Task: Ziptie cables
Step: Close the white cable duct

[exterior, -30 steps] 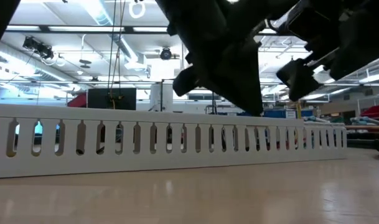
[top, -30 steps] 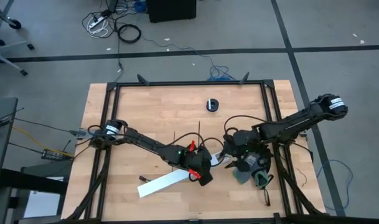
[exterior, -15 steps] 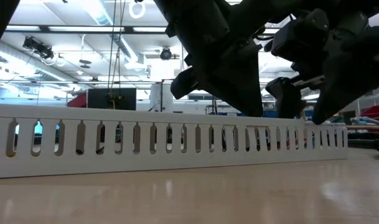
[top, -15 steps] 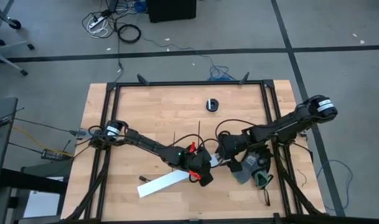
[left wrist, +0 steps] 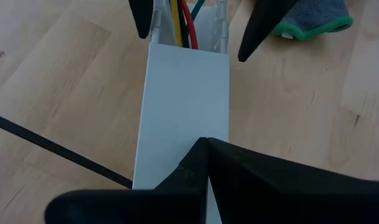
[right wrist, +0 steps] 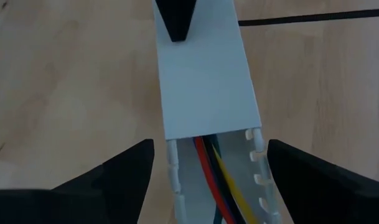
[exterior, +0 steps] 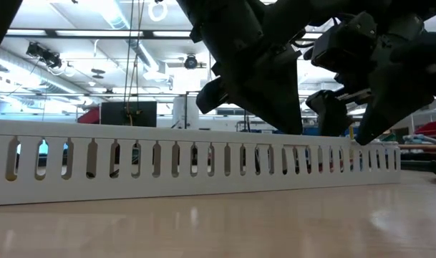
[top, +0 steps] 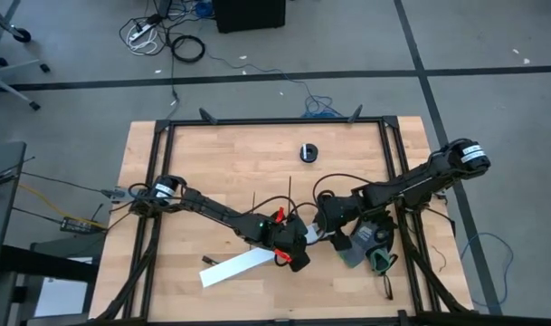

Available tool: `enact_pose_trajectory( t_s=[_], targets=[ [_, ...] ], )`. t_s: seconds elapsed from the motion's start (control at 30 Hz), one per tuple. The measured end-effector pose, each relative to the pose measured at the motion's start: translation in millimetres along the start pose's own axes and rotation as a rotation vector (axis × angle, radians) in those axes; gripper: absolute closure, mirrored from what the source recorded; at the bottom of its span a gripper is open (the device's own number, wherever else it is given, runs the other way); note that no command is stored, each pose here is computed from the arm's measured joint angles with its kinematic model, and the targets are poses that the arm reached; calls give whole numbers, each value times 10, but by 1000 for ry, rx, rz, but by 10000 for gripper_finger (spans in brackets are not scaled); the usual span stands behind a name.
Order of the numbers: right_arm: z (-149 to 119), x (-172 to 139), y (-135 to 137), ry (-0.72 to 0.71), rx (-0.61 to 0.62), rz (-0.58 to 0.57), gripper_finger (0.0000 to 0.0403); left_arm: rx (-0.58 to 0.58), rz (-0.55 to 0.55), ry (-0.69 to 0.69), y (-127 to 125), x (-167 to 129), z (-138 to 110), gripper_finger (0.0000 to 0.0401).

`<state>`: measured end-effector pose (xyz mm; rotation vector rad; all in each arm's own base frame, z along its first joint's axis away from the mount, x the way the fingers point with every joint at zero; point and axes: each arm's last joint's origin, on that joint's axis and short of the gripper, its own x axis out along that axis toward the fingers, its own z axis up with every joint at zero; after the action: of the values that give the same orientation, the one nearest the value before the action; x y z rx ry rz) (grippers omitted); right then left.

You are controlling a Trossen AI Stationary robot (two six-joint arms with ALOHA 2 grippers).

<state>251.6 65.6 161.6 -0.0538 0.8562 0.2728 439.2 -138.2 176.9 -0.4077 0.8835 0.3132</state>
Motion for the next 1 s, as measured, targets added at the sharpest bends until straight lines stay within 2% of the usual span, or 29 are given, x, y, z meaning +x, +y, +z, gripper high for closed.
enact_pose_trajectory(
  t_s=[0.63,1.0],
  targets=[
    [-1,0,7,-1,-5,-35,96,10,-4,2,-1,5,-3,401],
    [-8,5,124,-1,-82,-50,96,9,-10,2,-6,6,-3,401]
  ],
)
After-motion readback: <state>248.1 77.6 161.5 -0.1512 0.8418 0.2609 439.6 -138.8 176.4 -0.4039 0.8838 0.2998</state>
